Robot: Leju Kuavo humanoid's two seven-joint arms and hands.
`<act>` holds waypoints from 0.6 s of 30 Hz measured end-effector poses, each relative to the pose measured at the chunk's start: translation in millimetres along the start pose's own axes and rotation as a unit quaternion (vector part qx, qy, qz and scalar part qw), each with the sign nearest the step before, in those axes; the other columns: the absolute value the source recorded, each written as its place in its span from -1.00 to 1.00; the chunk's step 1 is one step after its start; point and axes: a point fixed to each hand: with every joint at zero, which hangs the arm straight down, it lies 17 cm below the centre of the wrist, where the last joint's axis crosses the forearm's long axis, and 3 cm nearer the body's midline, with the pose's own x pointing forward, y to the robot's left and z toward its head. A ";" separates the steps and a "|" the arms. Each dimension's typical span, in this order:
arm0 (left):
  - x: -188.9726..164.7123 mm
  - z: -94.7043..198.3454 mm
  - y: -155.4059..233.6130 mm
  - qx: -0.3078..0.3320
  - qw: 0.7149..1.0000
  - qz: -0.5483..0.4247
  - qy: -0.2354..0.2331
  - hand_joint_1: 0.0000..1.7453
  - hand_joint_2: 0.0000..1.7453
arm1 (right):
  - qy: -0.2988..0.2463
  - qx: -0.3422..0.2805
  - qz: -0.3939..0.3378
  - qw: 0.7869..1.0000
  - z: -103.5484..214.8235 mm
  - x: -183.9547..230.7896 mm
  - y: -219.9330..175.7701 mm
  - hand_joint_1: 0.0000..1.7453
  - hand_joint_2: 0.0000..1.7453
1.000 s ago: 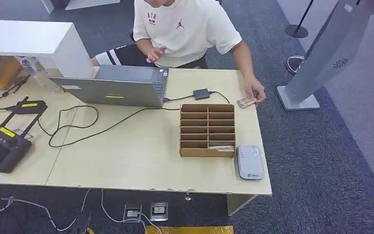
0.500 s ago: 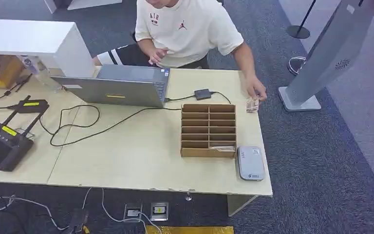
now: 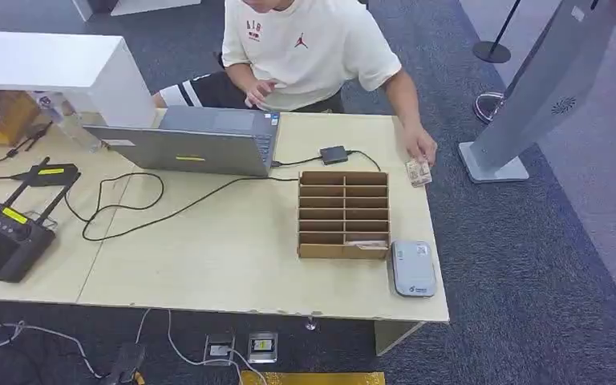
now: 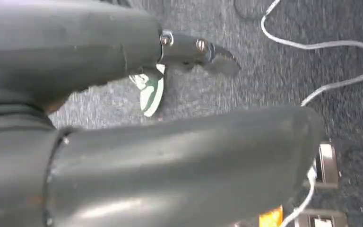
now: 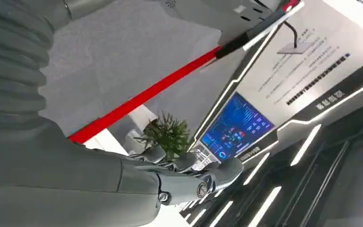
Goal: Pass the card to the sensor for recognition and then transmit it.
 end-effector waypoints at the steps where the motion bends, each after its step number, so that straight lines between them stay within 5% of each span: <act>1: -0.1 -0.3 1.8 0.002 1.000 -0.001 -0.001 -1.00 -1.00 | -0.005 0.007 0.007 1.000 6.8 1.5 5.3 -1.00 1.00; 11: 1.5 0.8 1.9 0.011 1.000 -0.004 -0.011 -1.00 -1.00 | -0.025 0.024 0.036 0.999 25.1 6.2 15.8 -1.00 1.00; 18: 4.8 -2.1 1.1 -0.006 1.000 -0.004 -0.003 -1.00 -1.00 | -0.092 0.055 0.065 0.992 43.1 51.9 39.2 -1.00 1.00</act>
